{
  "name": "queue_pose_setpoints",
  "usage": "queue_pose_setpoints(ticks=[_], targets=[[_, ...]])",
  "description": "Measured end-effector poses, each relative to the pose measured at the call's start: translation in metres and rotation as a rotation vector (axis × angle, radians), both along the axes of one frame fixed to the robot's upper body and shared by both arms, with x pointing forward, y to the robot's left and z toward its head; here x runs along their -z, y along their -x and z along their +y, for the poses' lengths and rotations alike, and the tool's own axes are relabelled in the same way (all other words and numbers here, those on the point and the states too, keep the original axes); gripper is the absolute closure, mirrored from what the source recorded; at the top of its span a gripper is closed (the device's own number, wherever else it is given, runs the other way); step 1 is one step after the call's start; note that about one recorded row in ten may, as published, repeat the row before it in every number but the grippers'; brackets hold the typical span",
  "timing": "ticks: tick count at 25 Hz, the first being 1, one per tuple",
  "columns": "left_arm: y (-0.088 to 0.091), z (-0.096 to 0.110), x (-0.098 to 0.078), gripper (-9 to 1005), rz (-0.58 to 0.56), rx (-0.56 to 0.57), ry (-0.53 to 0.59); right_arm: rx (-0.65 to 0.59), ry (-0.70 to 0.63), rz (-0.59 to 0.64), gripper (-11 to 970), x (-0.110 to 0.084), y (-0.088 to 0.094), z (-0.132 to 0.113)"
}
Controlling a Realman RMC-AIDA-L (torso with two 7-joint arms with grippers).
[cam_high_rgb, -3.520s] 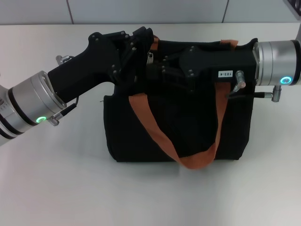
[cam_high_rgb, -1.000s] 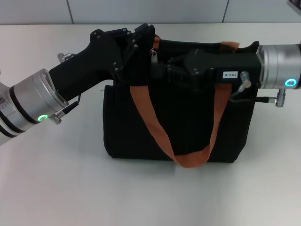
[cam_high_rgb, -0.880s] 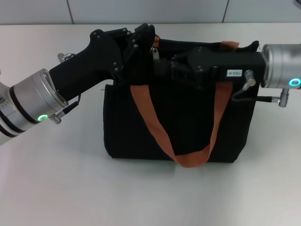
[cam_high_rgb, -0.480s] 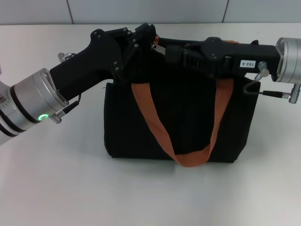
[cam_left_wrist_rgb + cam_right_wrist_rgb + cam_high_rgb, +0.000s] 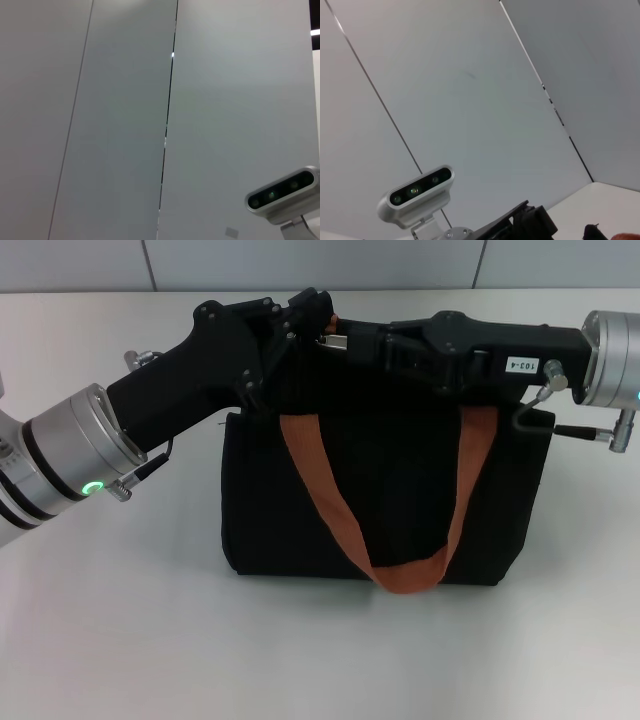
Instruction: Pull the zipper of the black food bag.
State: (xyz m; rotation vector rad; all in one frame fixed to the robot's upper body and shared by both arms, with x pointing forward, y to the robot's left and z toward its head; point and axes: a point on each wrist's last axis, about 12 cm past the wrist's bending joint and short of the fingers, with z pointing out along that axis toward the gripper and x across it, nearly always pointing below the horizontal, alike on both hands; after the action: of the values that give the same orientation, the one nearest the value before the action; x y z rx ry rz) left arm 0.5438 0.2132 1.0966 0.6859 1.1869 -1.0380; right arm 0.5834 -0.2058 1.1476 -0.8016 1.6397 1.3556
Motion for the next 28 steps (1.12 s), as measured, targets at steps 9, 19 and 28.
queue_pose_setpoints(ticks=[9, 19, 28], targets=[[-0.0005, -0.0010, -0.0006, 964, -0.002, 0.004, 0.001, 0.001, -0.010, 0.020, 961, 0.0006, -0.0028, 0.0053], [-0.0010, -0.0013, -0.0009, 963, -0.001, 0.002, 0.003, 0.001, -0.005, 0.027, 961, 0.0014, -0.0045, 0.0081], [-0.0003, -0.0017, -0.0005, 963, 0.004, 0.000, 0.012, 0.001, -0.004, 0.027, 962, 0.0017, -0.0043, 0.0082]])
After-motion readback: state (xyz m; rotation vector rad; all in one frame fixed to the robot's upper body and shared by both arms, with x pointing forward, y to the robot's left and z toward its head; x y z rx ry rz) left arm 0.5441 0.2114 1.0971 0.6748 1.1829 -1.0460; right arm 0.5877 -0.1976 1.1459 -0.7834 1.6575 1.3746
